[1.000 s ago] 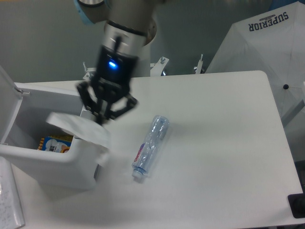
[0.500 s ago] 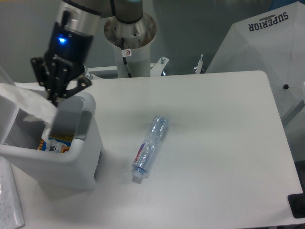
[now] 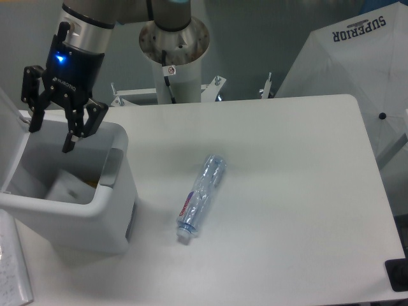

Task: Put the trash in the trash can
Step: 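Open the gripper to drop the tissue into the bin, then move the open gripper over the clear plastic water bottle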

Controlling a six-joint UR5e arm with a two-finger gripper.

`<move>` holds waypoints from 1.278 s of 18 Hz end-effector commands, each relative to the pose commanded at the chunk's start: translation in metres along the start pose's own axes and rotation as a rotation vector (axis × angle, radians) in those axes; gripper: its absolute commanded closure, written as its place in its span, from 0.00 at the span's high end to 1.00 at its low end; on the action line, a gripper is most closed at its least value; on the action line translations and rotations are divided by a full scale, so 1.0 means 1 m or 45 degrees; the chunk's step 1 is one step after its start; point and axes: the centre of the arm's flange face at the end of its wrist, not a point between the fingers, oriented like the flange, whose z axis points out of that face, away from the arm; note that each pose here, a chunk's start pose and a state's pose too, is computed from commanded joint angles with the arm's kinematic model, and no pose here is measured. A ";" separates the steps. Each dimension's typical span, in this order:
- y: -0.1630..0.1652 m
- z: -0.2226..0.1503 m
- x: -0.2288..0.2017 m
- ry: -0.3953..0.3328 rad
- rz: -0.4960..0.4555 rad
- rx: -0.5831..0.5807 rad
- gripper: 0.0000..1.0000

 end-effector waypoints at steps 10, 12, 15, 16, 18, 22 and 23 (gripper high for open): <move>0.000 -0.006 -0.152 -0.153 -0.198 0.022 1.00; 0.009 0.000 -0.177 -0.164 -0.230 0.008 1.00; 0.027 0.020 -0.205 -0.152 -0.281 -0.028 1.00; 0.032 0.030 -0.212 -0.143 -0.296 -0.044 1.00; 0.040 0.049 -0.224 -0.129 -0.321 -0.079 1.00; 0.063 0.074 -0.246 -0.121 -0.378 -0.151 1.00; 0.070 0.082 -0.254 -0.120 -0.395 -0.177 1.00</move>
